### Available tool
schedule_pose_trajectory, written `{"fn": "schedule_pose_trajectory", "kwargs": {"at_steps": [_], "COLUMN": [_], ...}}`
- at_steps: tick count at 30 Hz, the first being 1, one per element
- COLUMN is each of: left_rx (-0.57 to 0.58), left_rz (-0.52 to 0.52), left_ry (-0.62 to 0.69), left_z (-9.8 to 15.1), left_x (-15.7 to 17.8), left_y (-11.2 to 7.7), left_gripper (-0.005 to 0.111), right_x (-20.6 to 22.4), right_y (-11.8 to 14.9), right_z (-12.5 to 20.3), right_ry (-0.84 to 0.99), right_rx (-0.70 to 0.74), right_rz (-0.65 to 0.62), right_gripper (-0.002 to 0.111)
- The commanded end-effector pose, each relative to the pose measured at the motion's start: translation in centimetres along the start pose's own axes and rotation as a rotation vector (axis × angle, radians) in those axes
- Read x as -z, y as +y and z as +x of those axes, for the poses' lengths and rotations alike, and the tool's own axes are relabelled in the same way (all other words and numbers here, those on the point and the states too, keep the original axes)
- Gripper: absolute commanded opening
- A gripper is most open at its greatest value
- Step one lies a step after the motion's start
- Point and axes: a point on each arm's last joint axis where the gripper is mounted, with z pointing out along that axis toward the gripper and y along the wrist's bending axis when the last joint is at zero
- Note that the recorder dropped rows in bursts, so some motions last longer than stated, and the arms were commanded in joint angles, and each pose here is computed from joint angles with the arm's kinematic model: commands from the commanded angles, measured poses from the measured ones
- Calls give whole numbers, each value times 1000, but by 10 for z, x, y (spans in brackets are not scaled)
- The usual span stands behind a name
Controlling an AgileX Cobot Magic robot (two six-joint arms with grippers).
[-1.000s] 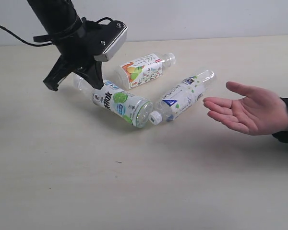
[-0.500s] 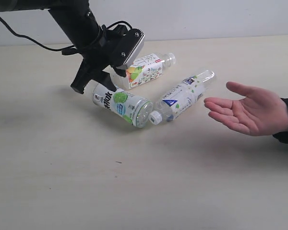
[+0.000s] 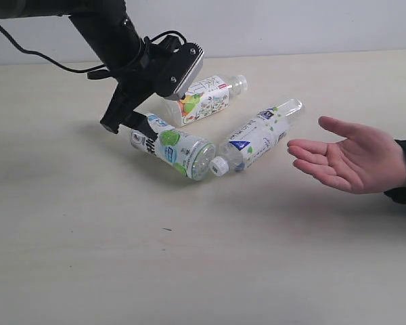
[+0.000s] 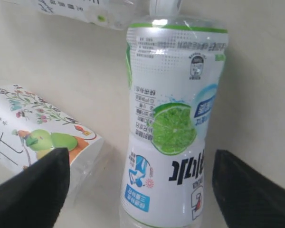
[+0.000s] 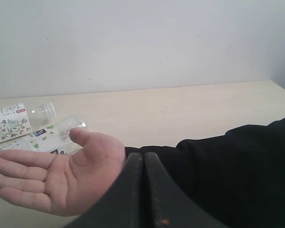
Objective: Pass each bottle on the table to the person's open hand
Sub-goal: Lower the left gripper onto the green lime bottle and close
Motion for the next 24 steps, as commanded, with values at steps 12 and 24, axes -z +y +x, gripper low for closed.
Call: {"fn": "schedule_pose_trajectory", "kwargs": {"at_steps": [12,24], "left_rx": [36,47], "left_rz": [0,36], "left_ry": [-11,-9], "left_z": [2,7], "left_x": [-26,-53], "left_y": [-8,-13], "left_gripper": [78,78], "right_x": [0,0], "right_y": [0,0], "right_z": [1,1], "right_ry": [-5,-5], "right_rx": [4,4], "right_rz": [3,3], "right_gripper": [0,0]}}
